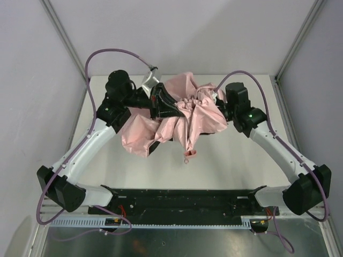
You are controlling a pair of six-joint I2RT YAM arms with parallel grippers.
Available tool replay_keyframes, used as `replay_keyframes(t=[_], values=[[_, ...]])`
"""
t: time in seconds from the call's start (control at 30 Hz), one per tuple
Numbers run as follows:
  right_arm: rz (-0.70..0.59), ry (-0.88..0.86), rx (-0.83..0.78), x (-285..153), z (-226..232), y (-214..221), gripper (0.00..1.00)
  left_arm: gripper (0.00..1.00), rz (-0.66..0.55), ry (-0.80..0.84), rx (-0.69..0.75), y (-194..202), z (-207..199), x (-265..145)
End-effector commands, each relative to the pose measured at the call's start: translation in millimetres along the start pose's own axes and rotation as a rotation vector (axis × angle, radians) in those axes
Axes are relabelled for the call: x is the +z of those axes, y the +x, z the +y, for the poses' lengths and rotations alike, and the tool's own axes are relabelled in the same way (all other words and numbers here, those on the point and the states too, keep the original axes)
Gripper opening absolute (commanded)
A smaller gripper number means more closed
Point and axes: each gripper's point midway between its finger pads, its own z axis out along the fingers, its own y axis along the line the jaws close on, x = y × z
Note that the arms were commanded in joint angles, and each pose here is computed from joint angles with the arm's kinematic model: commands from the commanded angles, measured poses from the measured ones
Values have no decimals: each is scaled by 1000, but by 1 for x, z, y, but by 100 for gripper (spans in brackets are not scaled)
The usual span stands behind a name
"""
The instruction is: Put away the umbrella
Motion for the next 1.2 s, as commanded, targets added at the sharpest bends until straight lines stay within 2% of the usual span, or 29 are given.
replay_keyframes(t=[0.0, 0.17, 0.2, 0.23, 0.33, 0.43, 0.53, 0.6, 0.73, 0.8, 0.83, 0.9, 0.97, 1.03, 1.17], values=[[-113, 124, -160, -20, -35, -64, 18, 0, 16, -36, -54, 8, 9, -8], [-141, 283, -103, -31, -75, -51, 64, 0, -83, -177, -39, -6, 25, -35], [-159, 312, -84, -35, -81, -49, 78, 0, -115, -191, -32, -11, 25, -41], [-179, 339, -69, -39, -87, -46, 86, 0, -138, -206, -32, -16, 25, -46], [-250, 403, -2, -58, -100, -36, 96, 0, -168, -238, -38, -21, 26, -56], [-309, 497, 144, -79, -114, -12, 99, 0, -199, -294, -25, -26, 28, -65], [-336, 589, 403, -96, -132, 28, 99, 0, -225, -331, -25, -33, 29, -74], [-320, 632, 557, -100, -136, 56, 99, 0, -242, -355, -25, -37, 30, -79], [-309, 790, 744, -114, -137, 85, 99, 0, -236, -332, -22, -36, 24, -80], [-293, 949, 808, -134, -140, 101, 99, 0, -237, -332, -19, -34, 23, -81], [-262, 1085, 829, -153, -142, 115, 99, 0, -236, -331, -14, -33, 21, -81], [-177, 1389, 799, -201, -137, 137, 97, 0, -234, -333, -7, -30, 20, -81], [-131, 1538, 711, -230, -118, 132, 97, 0, -236, -347, -1, -27, 21, -83], [-174, 1477, 571, -226, -96, 96, 91, 0, -230, -349, -1, -22, 22, -84], [-281, 1110, 168, -166, -30, -4, 83, 0, -209, -346, -18, -9, 29, -84]])
